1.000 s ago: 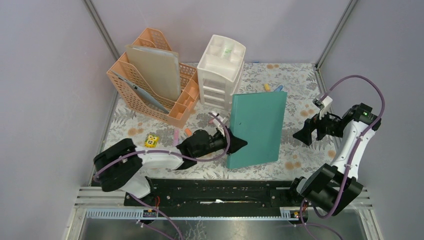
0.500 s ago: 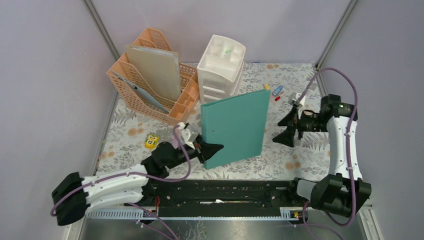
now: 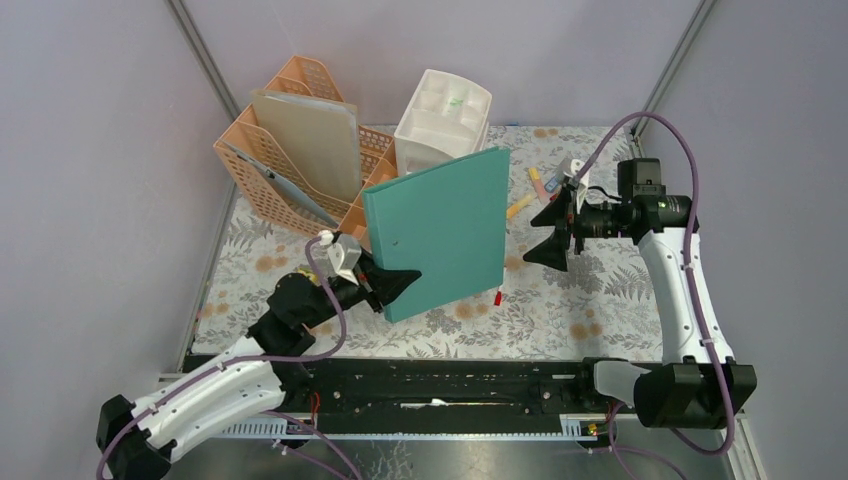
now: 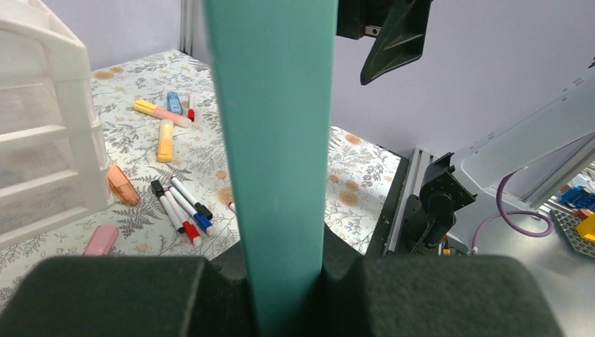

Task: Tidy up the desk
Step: Pick up the folder from the center of the board.

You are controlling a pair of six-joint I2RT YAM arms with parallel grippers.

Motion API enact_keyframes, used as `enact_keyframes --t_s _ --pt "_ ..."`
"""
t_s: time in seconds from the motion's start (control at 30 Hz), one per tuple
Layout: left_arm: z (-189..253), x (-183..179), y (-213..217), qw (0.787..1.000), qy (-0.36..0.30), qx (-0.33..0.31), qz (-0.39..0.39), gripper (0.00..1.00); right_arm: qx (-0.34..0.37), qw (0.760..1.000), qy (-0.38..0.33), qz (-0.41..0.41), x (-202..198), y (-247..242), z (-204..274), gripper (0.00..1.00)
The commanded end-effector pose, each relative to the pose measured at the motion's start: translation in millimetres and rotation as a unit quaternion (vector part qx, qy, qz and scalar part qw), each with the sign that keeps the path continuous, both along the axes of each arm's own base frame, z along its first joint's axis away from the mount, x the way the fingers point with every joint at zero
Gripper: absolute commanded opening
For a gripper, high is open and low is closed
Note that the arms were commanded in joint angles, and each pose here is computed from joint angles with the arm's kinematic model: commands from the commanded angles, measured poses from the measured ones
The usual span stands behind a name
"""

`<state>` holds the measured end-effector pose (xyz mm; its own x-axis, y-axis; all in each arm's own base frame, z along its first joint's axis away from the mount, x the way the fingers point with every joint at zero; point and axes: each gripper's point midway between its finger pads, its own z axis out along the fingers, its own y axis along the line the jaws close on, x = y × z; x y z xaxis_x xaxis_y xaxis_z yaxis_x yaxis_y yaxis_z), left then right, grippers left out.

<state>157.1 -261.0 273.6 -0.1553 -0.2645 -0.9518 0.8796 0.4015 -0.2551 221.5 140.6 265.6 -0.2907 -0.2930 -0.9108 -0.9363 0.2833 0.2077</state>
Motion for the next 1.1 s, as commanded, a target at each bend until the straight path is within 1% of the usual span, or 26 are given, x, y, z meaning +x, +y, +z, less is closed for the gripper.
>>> enact_keyframes --t_s 0.0,0.27,0.47,0.63,0.97,1.07 --pt "48 -9 -2 0.996 -0.043 -0.043 -0.059 0.0 0.038 0.999 -0.022 -0.002 13 22 37 1.0" --pt "65 -2 -1 0.989 -0.042 -0.081 -0.116 0.0 0.074 0.997 -0.006 0.02 17 55 63 1.0" --pt "72 4 7 0.982 -0.04 -0.112 -0.149 0.0 0.104 0.992 0.031 0.063 4 77 76 1.0" --pt "71 13 8 0.981 -0.025 -0.111 -0.16 0.0 0.107 0.991 0.031 0.08 -6 86 88 0.97" --pt "76 17 5 0.978 -0.018 -0.085 -0.188 0.0 0.122 0.988 0.027 0.093 -11 97 121 0.83" --pt "76 18 6 0.978 -0.014 -0.077 -0.192 0.0 0.128 0.987 0.026 0.092 -11 98 134 0.76"
